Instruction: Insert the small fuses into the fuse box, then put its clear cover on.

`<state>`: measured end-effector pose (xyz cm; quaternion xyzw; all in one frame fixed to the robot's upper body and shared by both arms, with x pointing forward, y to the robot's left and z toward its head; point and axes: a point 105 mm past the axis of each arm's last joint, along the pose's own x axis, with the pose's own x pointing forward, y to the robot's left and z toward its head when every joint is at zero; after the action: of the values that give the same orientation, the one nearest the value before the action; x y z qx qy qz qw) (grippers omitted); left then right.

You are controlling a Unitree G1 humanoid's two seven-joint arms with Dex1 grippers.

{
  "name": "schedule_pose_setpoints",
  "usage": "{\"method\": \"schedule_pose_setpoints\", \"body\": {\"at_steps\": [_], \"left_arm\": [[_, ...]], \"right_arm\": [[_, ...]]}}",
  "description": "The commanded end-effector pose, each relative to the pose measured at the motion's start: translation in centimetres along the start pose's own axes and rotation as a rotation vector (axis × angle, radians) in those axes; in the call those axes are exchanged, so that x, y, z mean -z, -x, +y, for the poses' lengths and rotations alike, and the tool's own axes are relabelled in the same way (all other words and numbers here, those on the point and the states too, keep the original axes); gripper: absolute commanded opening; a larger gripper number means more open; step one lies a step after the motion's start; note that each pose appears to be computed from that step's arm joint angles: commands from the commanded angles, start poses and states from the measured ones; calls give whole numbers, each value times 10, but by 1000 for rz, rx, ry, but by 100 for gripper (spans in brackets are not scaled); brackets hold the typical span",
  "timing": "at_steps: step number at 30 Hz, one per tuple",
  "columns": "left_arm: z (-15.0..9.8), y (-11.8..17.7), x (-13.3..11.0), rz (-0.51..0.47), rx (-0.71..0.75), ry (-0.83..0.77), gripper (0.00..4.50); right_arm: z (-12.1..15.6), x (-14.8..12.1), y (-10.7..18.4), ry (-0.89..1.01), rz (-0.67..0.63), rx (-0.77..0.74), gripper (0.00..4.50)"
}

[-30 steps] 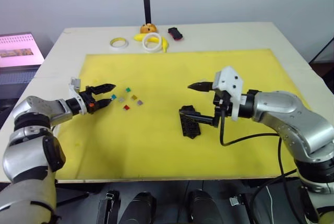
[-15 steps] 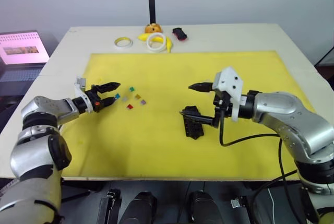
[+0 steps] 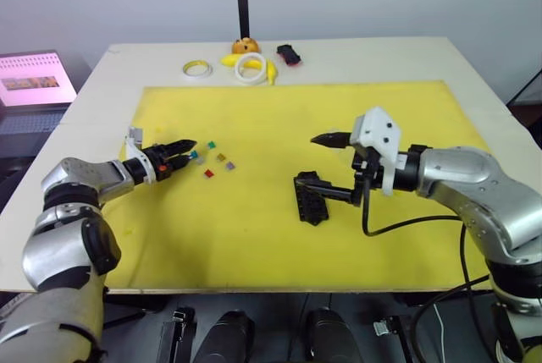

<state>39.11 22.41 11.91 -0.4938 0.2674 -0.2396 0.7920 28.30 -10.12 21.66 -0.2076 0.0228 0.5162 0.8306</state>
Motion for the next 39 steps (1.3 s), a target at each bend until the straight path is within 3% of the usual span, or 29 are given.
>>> {"method": "schedule_pose_setpoints", "body": {"at_steps": [1,10,13,15,28,31,39], "left_arm": [[5,-1,3,2,-16,8,268],[7,0,3,0,-23,6,268],[8,0,2,-10,-28,9,177],[12,0,3,-6,-52,6,82],[16,2,1,-22,-76,-9,82],[18,2,-2,-37,-93,-26,3],[-4,17,-24,-95,-18,-35,3]], "right_arm": [[1,-12,5,45,-29,11,450],[2,-11,5,40,-28,12,450],[2,-10,5,39,-27,12,450],[1,-10,6,37,-24,14,450],[-2,-8,6,29,-22,16,450],[-3,-9,7,31,-23,18,450],[-3,-12,9,11,-40,32,450]]}}
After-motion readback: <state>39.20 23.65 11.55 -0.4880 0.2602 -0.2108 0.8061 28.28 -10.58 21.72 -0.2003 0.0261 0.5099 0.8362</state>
